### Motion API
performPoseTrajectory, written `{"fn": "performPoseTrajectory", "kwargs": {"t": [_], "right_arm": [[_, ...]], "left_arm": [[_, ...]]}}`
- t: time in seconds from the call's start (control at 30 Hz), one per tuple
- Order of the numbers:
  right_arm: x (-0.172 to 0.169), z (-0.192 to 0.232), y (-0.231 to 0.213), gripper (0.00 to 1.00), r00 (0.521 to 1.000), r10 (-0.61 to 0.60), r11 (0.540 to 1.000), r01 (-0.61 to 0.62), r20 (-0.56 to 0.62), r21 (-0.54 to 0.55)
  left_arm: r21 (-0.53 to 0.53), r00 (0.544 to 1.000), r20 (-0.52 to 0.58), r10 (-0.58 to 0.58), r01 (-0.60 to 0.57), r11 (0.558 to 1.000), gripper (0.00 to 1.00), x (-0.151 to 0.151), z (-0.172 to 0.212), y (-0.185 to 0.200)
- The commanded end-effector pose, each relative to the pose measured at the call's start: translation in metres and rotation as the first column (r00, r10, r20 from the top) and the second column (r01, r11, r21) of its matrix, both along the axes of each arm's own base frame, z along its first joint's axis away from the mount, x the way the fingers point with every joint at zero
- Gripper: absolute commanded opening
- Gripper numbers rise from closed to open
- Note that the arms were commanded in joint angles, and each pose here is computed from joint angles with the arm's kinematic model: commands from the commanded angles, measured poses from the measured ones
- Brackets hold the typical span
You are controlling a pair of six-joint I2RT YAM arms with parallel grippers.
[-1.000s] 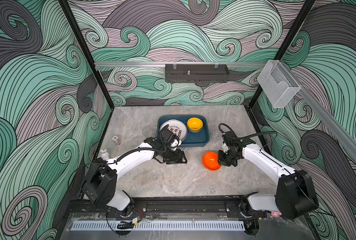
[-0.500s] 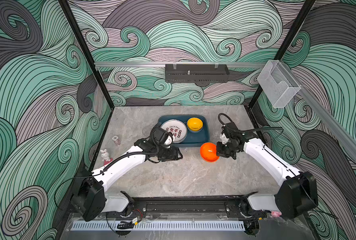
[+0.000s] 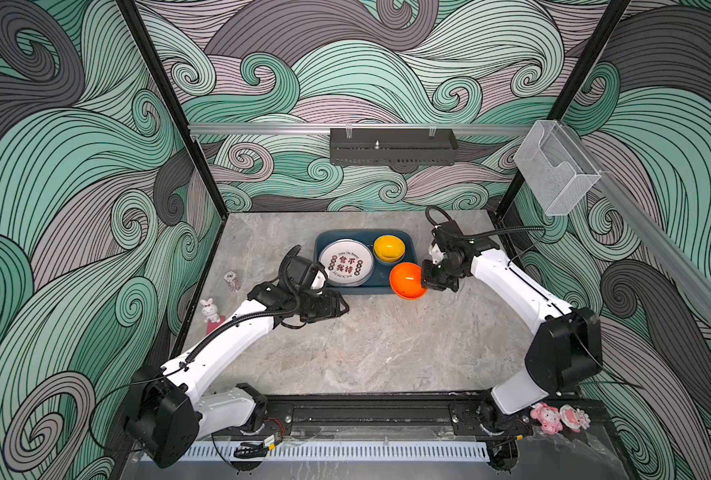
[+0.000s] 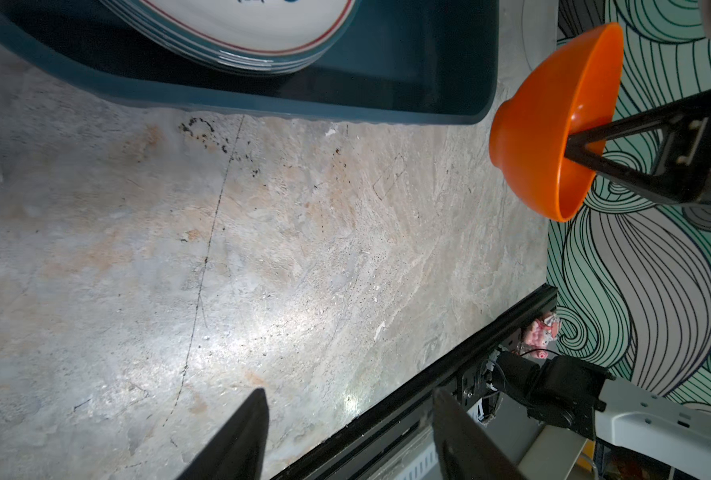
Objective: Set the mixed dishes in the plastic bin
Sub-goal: 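Lift the orange bowl and carry it over the teal bin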
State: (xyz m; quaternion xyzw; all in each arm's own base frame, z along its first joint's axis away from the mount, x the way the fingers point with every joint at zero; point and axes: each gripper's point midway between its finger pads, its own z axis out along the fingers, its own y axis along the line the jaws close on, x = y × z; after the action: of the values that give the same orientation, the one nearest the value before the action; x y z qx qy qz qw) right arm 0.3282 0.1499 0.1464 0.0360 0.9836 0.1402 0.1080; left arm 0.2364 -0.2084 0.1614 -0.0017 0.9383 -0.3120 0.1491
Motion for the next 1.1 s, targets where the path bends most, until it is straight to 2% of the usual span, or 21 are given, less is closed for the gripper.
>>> {"fn": "performPoseTrajectory", "kwargs": {"t": [0.0,0.63,1.07], "right_arm": [[0.019,0.011,0.006,0.0,0.999,0.002,1.0,-0.002,0.037,0.0],[0.114,0.01,0.02,0.0,0.996,-0.065,0.998,0.065,0.065,0.009],[0.158,-0.002,0.028,0.0,0.995,-0.084,0.996,0.083,0.05,0.021]], "left_arm": [[0.015,0.999,-0.008,0.044,-0.044,0.999,0.65,-0.002,0.0,0.013],[0.008,0.993,0.008,0.116,-0.116,0.993,0.65,-0.009,0.004,0.036],[0.017,0.99,0.015,0.138,-0.138,0.99,0.65,-0.009,0.002,0.043]]}}
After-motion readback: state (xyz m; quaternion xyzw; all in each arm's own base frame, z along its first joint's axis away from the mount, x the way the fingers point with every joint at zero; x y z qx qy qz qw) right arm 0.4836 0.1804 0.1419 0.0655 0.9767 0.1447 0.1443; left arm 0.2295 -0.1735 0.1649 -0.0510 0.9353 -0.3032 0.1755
